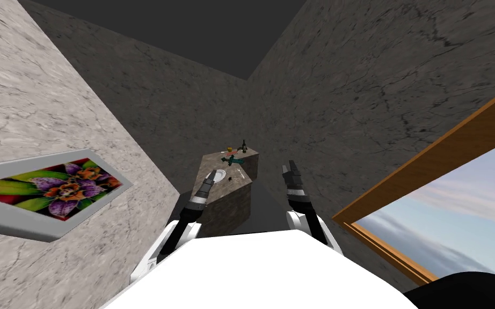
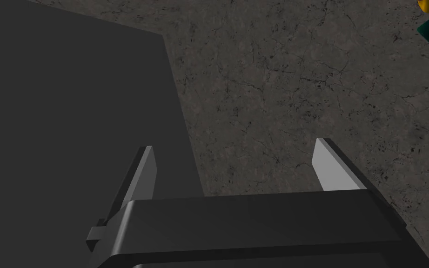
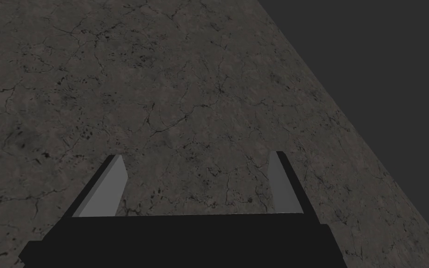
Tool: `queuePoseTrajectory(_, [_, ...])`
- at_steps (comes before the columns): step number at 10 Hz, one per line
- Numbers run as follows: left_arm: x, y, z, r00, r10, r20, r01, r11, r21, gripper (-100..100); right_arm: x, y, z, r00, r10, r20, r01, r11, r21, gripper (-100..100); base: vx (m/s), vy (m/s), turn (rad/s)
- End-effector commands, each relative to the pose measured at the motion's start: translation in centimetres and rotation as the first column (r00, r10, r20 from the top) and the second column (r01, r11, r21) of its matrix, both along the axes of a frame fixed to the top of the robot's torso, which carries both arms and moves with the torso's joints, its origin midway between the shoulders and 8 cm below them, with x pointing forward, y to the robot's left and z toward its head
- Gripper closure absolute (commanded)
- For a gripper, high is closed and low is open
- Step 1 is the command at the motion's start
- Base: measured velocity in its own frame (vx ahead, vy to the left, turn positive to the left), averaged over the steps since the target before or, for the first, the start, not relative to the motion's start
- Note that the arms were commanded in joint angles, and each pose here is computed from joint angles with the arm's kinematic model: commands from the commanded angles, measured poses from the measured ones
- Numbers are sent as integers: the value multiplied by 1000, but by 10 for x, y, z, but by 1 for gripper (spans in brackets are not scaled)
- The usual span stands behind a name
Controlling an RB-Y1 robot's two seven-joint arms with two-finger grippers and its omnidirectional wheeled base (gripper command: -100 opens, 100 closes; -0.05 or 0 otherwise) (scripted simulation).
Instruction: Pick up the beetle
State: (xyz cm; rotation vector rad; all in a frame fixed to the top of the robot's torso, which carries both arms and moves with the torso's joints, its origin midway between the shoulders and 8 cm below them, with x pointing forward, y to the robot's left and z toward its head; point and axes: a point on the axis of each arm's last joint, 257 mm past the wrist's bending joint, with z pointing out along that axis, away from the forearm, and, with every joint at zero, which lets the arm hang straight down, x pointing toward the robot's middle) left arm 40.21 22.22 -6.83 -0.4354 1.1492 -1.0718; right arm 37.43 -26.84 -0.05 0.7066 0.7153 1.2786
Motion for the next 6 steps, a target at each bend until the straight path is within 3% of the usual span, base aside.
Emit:
queuePoseTrajectory(1, [8, -1, -21, 998, 1, -64, 1, 1000, 30, -100, 0, 0, 0, 1000, 0, 0, 0, 1000, 0, 0, 20, -35, -128])
queuePoseTrajectory(3, [16, 3, -47, 990, 8, -141, 2, 997, 72, -100, 0, 0, 0, 1000, 0, 0, 0, 1000, 0, 0, 25, -32, -137])
queuePoseTrajectory(6, [26, 13, -87, 967, 33, -254, 4, 989, 144, -100, 0, 0, 0, 1000, 0, 0, 0, 1000, 0, 0, 17, -36, -127])
